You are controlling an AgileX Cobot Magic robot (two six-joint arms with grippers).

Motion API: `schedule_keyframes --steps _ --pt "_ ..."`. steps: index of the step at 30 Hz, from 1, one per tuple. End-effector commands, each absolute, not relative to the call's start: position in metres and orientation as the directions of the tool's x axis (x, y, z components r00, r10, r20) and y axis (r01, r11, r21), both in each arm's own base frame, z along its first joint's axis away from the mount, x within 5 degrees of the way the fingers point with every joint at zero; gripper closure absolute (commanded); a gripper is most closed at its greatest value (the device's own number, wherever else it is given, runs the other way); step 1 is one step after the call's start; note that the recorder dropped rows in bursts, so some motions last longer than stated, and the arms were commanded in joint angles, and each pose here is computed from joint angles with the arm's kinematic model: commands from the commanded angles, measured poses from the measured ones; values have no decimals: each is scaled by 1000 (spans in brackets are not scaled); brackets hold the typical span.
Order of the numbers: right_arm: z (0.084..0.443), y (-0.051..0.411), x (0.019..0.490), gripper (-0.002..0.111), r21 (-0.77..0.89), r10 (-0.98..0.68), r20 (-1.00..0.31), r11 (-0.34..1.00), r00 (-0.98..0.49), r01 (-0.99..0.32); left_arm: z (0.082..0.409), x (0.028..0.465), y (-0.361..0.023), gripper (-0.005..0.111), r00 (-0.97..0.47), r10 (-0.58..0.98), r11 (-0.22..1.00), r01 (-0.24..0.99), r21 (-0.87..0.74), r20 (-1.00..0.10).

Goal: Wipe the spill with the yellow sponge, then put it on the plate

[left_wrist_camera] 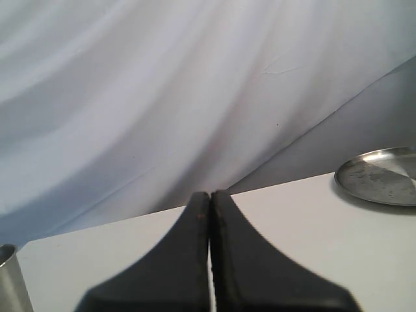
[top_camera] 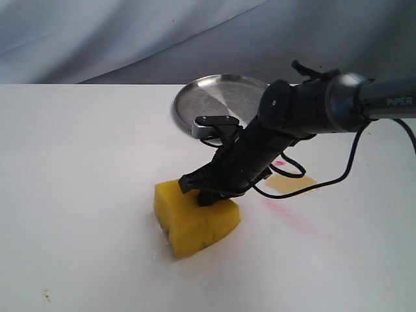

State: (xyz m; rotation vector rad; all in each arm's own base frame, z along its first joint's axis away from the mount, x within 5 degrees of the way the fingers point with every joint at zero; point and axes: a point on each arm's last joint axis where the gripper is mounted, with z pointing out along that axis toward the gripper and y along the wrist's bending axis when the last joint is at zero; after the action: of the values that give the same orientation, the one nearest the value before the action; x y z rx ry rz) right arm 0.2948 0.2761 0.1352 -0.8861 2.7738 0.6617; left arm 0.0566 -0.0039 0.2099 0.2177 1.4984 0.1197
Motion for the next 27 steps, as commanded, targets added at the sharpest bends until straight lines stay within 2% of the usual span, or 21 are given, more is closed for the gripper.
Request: schedule_keyframes --steps 1,6,11,15,18,27 --pt "168 267 295 108 265 -537 -358 726 -764 -635 211 56 -4 107 79 196 978 54 200 -977" --pt "203 236 309 108 132 -498 -412 796 -763 -590 211 56 -4 107 79 196 978 54 200 -977" --pt "215 178 329 108 96 -419 -339 875 -842 -474 211 56 -4 107 79 196 978 54 200 -977" --pt "210 134 341 108 100 -332 -271 924 -903 -370 211 56 -4 107 79 196 978 54 200 -977" --pt "203 113 347 108 96 -279 -268 945 -922 -313 211 56 -4 107 79 196 978 54 200 -977" --pt "160 102 361 108 142 -190 -203 965 -961 -220 211 56 -4 107 79 196 978 54 200 -977"
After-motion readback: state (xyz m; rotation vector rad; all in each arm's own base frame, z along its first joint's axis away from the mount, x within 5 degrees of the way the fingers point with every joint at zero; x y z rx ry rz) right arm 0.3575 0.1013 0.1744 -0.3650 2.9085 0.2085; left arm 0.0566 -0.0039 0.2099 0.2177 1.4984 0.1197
